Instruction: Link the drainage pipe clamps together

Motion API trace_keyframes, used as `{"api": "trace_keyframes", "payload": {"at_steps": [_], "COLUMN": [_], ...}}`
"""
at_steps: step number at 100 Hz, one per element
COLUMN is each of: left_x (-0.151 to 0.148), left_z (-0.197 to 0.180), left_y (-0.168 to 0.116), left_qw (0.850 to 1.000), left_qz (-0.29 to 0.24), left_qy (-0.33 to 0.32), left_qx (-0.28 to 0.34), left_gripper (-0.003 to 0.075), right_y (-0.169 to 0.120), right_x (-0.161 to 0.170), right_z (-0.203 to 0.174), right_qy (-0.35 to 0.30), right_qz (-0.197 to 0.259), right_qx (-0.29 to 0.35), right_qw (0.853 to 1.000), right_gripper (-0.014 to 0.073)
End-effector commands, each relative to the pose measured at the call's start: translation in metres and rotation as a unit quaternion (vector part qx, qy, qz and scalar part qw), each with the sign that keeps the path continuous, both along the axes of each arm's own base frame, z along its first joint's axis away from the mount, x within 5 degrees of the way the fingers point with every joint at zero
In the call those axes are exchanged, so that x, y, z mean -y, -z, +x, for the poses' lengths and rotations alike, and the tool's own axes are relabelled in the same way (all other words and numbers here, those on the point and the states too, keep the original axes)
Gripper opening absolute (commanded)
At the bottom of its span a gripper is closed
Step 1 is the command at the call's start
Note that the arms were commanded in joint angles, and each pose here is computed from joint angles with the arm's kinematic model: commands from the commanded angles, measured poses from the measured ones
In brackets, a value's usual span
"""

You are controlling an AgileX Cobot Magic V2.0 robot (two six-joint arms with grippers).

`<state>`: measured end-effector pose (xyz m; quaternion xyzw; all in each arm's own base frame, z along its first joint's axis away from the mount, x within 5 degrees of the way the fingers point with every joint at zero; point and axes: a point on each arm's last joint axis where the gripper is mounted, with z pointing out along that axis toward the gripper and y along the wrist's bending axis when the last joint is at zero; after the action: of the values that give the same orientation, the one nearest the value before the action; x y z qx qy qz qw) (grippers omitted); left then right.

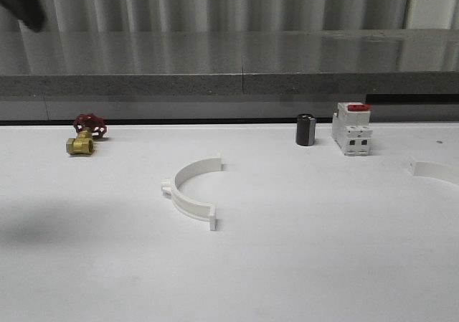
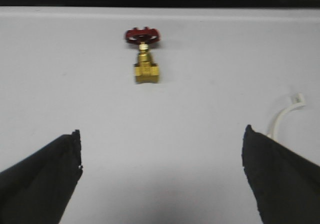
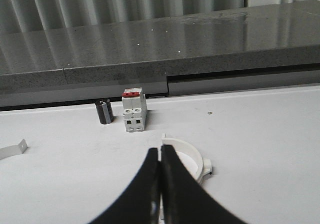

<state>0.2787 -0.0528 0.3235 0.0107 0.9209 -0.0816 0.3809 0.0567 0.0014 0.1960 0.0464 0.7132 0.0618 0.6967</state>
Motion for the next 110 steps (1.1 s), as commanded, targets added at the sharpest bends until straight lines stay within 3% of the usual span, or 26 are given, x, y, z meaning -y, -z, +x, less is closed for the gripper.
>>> {"api": "trace_keyframes", "payload": {"at_steps": [1, 31, 39, 49, 63, 64, 67, 79, 94, 110], "left_x": [-0.017, -0.033, -0.034, -0.036, -0.037, -0.037, -0.038, -0.038, -0.038, -0.038], "left_z": [-0.026, -0.100, -0.116, -0.131, -0.145, -0.145, -0.146, -0.146, -0.146, -0.146], "left_y": [-0.020, 0.002, 0.011, 0.017, 0.017, 0.016, 0.016, 0.015, 0.015, 0.015], "left_qw": [0.997, 0.993, 0.991, 0.988, 0.983, 0.983, 0.982, 0.982, 0.982, 0.982], "left_qz": [-0.008, -0.006, -0.008, -0.011, -0.014, -0.015, -0.015, -0.016, -0.016, -0.016], "left_qy": [-0.021, -0.034, -0.035, -0.036, -0.037, -0.037, -0.037, -0.037, -0.037, -0.037], "left_qx": [0.075, 0.114, 0.126, 0.150, 0.177, 0.179, 0.183, 0.186, 0.186, 0.186], "left_gripper": [0.0616, 0.0615, 0.0575, 0.0423, 0.0069, 0.0018, -0.0022, -0.0020, -0.0020, -0.0020], "right_y": [-0.014, -0.016, -0.017, -0.023, -0.047, -0.048, -0.054, -0.084, -0.122, -0.143], "right_x": [0.001, 0.001, 0.001, 0.001, 0.001, 0.001, 0.001, 0.000, 0.000, -0.001], "right_z": [-0.003, -0.003, -0.003, -0.004, -0.005, -0.005, -0.004, 0.009, 0.046, 0.088], "right_qy": [0.005, 0.005, 0.005, 0.005, 0.004, 0.004, 0.004, 0.004, 0.002, 0.001], "right_qz": [-0.005, -0.005, -0.005, -0.005, -0.005, -0.005, -0.005, -0.007, -0.006, -0.007], "right_qx": [0.061, 0.072, 0.072, 0.076, 0.030, 0.024, 0.000, -0.101, -0.210, -0.280], "right_qw": [0.998, 0.997, 0.997, 0.997, 1.000, 1.000, 1.000, 0.995, 0.978, 0.960], "right_gripper": [-0.0118, -0.0118, -0.0118, -0.0118, -0.0118, -0.0118, -0.0118, -0.0118, -0.0118, -0.0118]}}
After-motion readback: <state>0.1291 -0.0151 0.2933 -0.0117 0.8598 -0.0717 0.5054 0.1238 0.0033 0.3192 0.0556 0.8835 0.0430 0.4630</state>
